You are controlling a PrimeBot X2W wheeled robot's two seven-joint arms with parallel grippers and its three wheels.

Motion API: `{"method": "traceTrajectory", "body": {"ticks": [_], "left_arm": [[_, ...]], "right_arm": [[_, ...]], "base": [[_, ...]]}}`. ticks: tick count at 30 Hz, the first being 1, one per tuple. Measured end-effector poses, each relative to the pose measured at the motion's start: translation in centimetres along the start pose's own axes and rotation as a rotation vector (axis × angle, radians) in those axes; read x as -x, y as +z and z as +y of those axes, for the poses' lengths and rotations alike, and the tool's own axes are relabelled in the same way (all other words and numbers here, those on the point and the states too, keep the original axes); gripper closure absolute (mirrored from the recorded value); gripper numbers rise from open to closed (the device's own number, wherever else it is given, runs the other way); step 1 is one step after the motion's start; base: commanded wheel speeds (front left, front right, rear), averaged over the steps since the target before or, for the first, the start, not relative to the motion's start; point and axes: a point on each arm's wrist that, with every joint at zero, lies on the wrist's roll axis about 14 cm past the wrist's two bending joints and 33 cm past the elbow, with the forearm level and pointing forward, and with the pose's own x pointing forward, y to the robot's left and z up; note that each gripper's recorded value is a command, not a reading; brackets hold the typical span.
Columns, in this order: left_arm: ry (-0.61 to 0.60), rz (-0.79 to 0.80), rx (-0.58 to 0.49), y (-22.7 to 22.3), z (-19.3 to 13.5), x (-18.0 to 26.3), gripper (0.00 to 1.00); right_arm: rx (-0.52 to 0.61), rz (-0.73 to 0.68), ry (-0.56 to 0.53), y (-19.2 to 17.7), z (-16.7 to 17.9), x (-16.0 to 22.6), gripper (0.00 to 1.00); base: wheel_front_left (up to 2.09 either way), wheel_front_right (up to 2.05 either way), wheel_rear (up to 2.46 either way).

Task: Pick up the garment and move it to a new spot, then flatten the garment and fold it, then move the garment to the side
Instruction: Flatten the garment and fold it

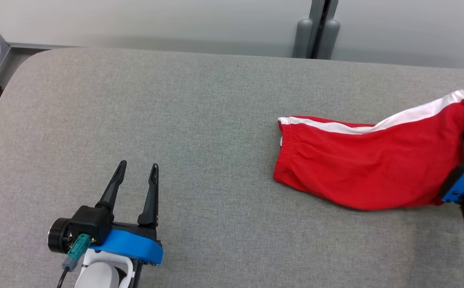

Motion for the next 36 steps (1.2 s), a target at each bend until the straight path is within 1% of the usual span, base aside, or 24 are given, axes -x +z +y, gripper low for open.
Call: {"method": "traceTrajectory", "body": {"ticks": [3,6,12,15,19,22,26,27,28,30,31,33,35,36], "left_arm": [[-0.007,-0.007,-0.004,0.3,-0.2,0.0,0.00],[-0.009,-0.013,-0.003,0.5,-0.2,0.1,0.00],[0.001,-0.021,0.007,0.7,-0.1,0.5,0.00],[0.013,-0.023,0.010,0.8,0.2,0.8,0.00],[0.028,-0.021,0.013,0.8,0.6,1.3,0.00],[0.040,-0.017,0.014,0.7,0.9,1.6,0.00],[0.056,-0.011,0.017,0.5,1.4,2.0,0.00],[0.059,-0.012,0.018,0.5,1.4,2.0,0.00],[0.060,-0.012,0.018,0.5,1.5,2.0,0.00],[0.061,-0.012,0.018,0.5,1.5,2.1,0.00],[0.061,-0.012,0.018,0.5,1.5,2.1,0.00],[0.059,-0.016,0.019,0.6,1.4,2.0,0.00],[0.056,-0.019,0.020,0.7,1.4,1.9,0.00],[0.053,-0.020,0.021,0.7,1.3,1.9,0.00]], "right_arm": [[0.023,-0.019,0.027,1.2,1.6,0.3,1.00],[0.066,-0.043,0.083,2.6,4.5,0.4,1.00],[0.112,-0.057,0.284,3.6,13.4,1.4,1.00],[0.145,-0.026,0.377,2.8,17.1,2.1,1.00],[0.179,0.049,0.473,0.5,20.5,2.6,1.00],[0.186,0.091,0.530,-0.9,22.5,2.8,1.00],[0.178,0.123,0.579,-1.8,24.2,2.9,1.00],[0.173,0.137,0.590,-2.1,24.6,3.1,0.72],[0.159,0.146,0.599,-2.3,24.8,3.2,0.00],[0.109,0.150,0.626,-2.3,25.6,3.7,0.00],[0.057,0.152,0.642,-2.1,26.1,4.0,0.00],[-0.069,0.115,0.685,-0.3,27.3,4.8,0.00],[-0.241,0.060,0.738,2.5,28.5,5.7,0.00],[-0.308,0.016,0.758,4.2,28.8,6.2,0.00]], "base": [[0.00,0.00,0.00],[0.00,0.00,0.00],[0.00,0.00,0.00],[0.00,0.00,0.00],[0.00,0.00,0.00],[0.00,0.00,0.00],[0.00,0.00,0.00],[0.00,0.00,0.00],[0.00,0.00,0.00],[0.00,0.00,0.00],[0.00,0.00,0.00],[0.00,0.00,0.00],[0.00,0.00,0.00],[0.00,0.00,0.00]]}}
